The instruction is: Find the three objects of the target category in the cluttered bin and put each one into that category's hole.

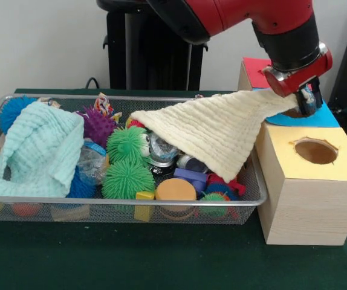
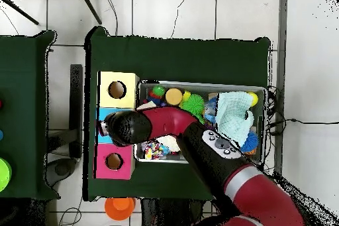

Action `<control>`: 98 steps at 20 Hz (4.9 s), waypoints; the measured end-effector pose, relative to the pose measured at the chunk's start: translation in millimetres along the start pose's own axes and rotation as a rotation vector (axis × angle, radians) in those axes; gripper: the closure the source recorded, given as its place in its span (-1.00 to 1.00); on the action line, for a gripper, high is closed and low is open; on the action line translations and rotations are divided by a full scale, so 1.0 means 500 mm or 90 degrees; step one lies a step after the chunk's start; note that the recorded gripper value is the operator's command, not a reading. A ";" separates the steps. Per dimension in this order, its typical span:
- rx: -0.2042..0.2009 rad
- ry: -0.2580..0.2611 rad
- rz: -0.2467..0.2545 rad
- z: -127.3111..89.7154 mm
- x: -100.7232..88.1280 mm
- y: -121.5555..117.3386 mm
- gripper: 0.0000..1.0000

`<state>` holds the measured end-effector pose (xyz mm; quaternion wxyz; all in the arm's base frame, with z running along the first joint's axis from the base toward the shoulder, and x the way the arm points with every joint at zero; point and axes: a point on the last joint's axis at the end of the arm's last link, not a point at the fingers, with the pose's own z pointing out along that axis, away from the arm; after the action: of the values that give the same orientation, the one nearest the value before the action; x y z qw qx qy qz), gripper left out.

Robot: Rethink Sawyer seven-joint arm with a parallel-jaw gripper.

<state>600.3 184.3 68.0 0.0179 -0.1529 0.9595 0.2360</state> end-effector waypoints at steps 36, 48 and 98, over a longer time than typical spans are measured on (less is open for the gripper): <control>0.177 0.068 -0.111 0.005 -0.041 0.047 -1.00; 0.205 0.068 -0.129 0.003 -0.039 0.058 -1.00; 0.318 0.082 -0.093 -0.013 0.065 -0.184 -1.00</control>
<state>597.6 94.5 29.2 0.0109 -0.2276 0.9735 -0.0204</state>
